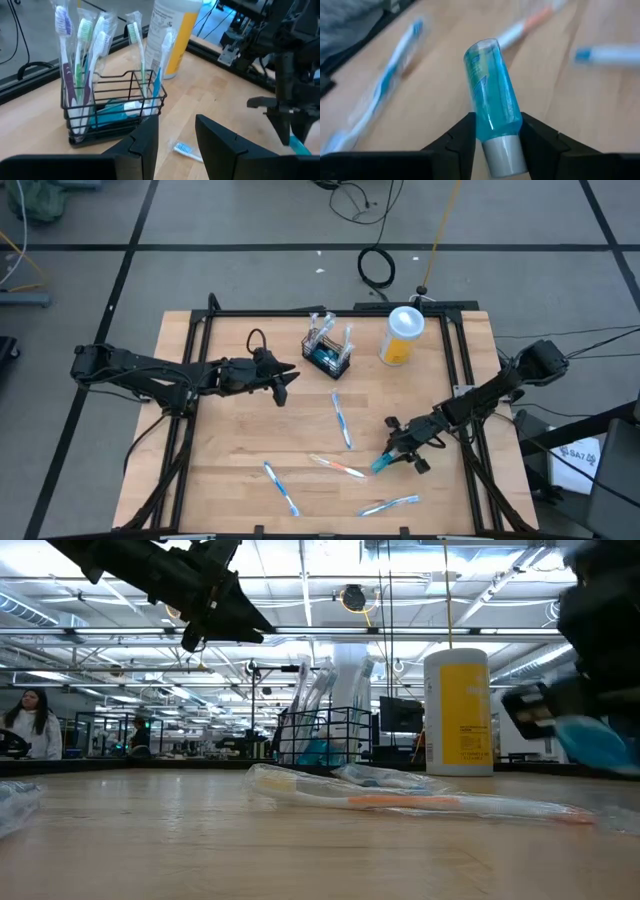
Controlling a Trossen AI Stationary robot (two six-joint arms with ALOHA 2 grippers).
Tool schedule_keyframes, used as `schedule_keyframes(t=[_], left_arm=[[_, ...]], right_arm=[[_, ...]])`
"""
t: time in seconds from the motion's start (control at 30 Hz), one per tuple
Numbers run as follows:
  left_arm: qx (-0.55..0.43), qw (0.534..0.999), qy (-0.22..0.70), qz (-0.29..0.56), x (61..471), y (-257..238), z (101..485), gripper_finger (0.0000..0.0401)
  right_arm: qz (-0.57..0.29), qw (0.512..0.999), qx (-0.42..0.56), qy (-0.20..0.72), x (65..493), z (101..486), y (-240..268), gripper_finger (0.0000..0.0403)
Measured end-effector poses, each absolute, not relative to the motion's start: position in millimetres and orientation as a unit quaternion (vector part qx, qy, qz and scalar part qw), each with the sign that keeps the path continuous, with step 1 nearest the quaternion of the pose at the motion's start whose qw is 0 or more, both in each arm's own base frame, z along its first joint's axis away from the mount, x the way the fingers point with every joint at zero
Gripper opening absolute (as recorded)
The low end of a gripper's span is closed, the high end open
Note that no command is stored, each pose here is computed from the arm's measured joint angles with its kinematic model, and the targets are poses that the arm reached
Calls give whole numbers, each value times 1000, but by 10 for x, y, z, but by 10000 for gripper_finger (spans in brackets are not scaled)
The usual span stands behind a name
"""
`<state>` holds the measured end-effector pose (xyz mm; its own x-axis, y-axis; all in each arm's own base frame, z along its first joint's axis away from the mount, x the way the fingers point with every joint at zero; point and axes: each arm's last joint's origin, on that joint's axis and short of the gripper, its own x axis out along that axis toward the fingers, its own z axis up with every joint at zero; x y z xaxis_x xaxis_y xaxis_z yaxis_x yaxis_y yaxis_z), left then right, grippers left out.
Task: Pick & Place toothbrushing station
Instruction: Put the blue mouthwash bottle into the black organizer
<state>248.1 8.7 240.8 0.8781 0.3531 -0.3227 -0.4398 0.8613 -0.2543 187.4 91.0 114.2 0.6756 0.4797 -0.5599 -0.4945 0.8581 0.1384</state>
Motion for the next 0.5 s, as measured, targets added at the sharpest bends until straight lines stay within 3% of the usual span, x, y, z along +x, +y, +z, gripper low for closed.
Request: schedule_keyframes(t=[0.2,0.33,0.5], left_arm=[[-203,952,112,198,2495,80,2440,136],[-195,964,118,140,2531,45,2442,136],[-193,973,102,78,2665,-41,2394,136]], right_arm=[[253,917,-150,271,2215,1447,904,126],[219,894,-258,293,2449,1652,788,126],[176,889,-322,275,2661,1870,541,125]])
